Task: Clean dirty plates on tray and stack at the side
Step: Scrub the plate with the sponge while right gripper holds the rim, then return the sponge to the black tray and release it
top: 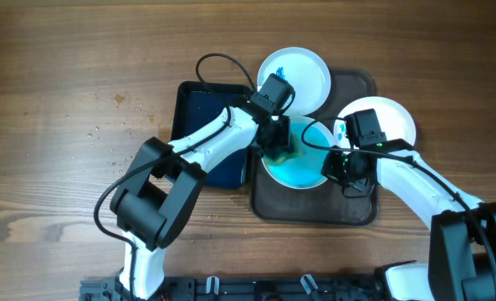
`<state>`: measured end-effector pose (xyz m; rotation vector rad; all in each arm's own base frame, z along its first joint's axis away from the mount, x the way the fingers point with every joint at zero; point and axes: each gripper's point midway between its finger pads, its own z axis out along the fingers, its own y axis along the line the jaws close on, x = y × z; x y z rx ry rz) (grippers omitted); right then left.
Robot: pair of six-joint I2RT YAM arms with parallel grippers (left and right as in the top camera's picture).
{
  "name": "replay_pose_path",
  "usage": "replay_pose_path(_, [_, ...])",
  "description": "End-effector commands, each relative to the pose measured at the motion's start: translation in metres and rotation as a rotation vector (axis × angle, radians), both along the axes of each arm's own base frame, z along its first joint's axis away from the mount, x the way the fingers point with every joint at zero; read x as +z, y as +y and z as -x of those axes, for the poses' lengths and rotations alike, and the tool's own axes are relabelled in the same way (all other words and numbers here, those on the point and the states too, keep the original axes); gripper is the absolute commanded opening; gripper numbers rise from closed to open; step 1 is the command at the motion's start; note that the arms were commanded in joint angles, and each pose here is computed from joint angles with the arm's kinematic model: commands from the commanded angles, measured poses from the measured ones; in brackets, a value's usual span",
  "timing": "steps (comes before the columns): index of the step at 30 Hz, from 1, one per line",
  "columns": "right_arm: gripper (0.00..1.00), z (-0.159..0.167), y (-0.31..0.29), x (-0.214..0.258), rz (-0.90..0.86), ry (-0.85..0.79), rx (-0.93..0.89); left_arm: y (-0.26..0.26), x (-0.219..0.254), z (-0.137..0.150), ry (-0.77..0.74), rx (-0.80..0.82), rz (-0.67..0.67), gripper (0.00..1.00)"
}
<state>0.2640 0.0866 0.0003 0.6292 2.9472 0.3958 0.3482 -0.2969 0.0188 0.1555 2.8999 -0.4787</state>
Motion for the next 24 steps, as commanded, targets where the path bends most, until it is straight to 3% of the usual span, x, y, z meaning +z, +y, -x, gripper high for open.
replay_pose_path(1, [0.04, 0.012, -0.017, -0.015, 0.099, 0.033, 0.068, -0.021, 0.003, -0.005, -0.049, -0.023, 0.055, 0.04])
replay_pose_path(7, [0.04, 0.011, -0.015, -0.014, 0.092, 0.024, 0.094, -0.060, 0.002, -0.002, -0.118, -0.090, 0.121, 0.04])
replay_pose_path(15, [0.04, 0.012, -0.015, -0.014, 0.092, 0.027, 0.094, -0.077, -0.016, 0.033, 0.019, -0.163, 0.168, 0.04])
replay_pose_path(20, [0.04, 0.012, -0.015, -0.014, 0.092, 0.027, 0.093, -0.031, 0.000, 0.012, -0.023, -0.067, 0.047, 0.04])
replay_pose_path(24, [0.04, 0.012, -0.015, -0.014, 0.092, 0.027, 0.093, 0.009, 0.044, -0.011, -0.106, 0.006, 0.011, 0.04])
